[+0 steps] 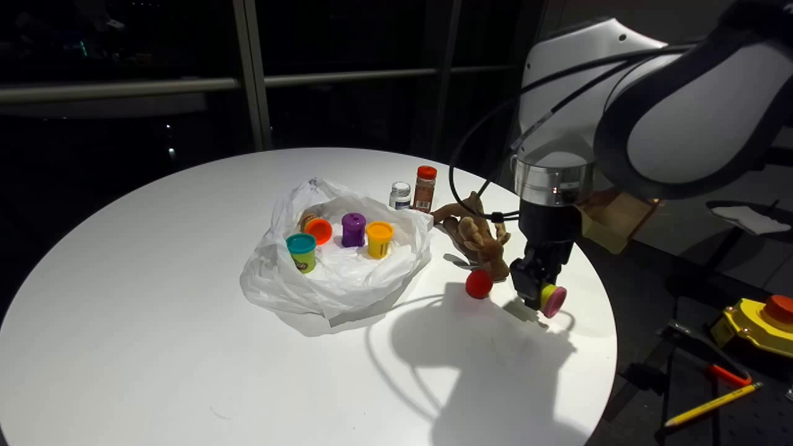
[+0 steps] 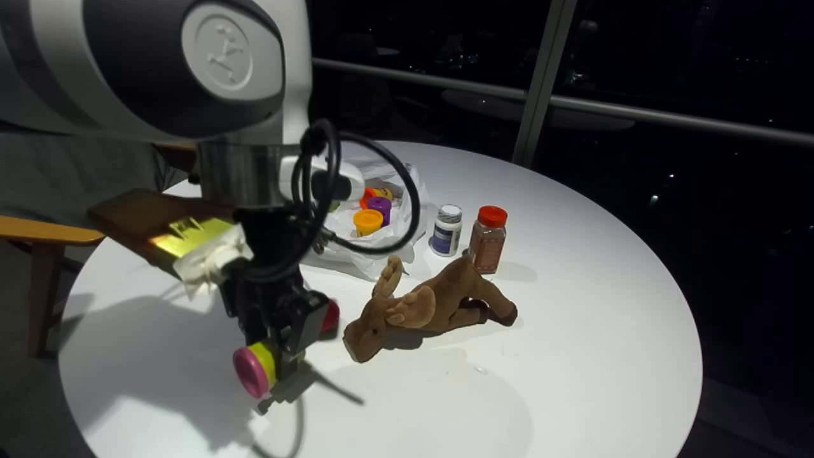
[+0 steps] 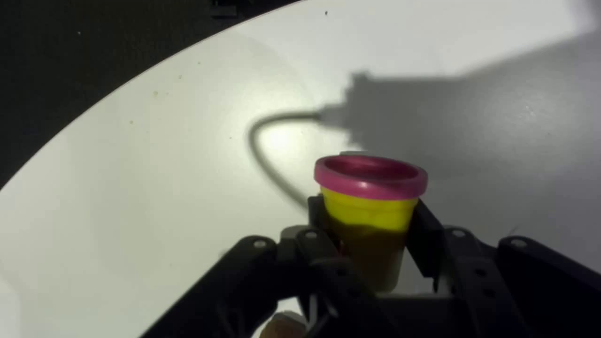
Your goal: Put the objects on the table in the plastic bag
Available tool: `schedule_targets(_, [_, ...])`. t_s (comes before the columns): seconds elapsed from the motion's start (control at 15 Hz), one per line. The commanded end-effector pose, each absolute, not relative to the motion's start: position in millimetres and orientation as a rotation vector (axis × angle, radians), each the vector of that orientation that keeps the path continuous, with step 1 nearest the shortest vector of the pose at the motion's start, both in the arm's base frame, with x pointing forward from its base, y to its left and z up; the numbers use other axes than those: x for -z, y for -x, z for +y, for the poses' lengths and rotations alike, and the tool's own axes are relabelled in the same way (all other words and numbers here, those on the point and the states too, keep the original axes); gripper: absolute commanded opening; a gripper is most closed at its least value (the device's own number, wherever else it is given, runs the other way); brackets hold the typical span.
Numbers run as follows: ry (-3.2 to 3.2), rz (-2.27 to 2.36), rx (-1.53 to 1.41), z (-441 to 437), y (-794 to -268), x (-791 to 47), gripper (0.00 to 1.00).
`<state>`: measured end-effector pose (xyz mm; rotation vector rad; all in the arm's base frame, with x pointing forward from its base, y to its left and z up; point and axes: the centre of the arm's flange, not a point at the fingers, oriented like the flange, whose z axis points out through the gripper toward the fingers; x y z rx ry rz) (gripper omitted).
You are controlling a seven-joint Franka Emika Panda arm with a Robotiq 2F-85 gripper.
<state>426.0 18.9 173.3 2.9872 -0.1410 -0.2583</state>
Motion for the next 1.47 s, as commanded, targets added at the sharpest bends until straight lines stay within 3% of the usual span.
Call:
schedule_targets(0.0, [-2.95, -0.076, 0.123, 64, -448, -251, 0.19])
schedule_targets(0.33, [-2.942, 0.141, -0.123, 139, -525, -312, 0.19])
schedule_targets(0.67, [-3.005, 0.158, -0.254, 181, -609, -291, 0.19])
schedule_targets(1.07, [-3.04, 0.163, -0.203, 207, -655, -223, 0.19])
schedule_targets(1.4, [-3.067, 0.197, -0.172, 231, -663, -200, 0.19])
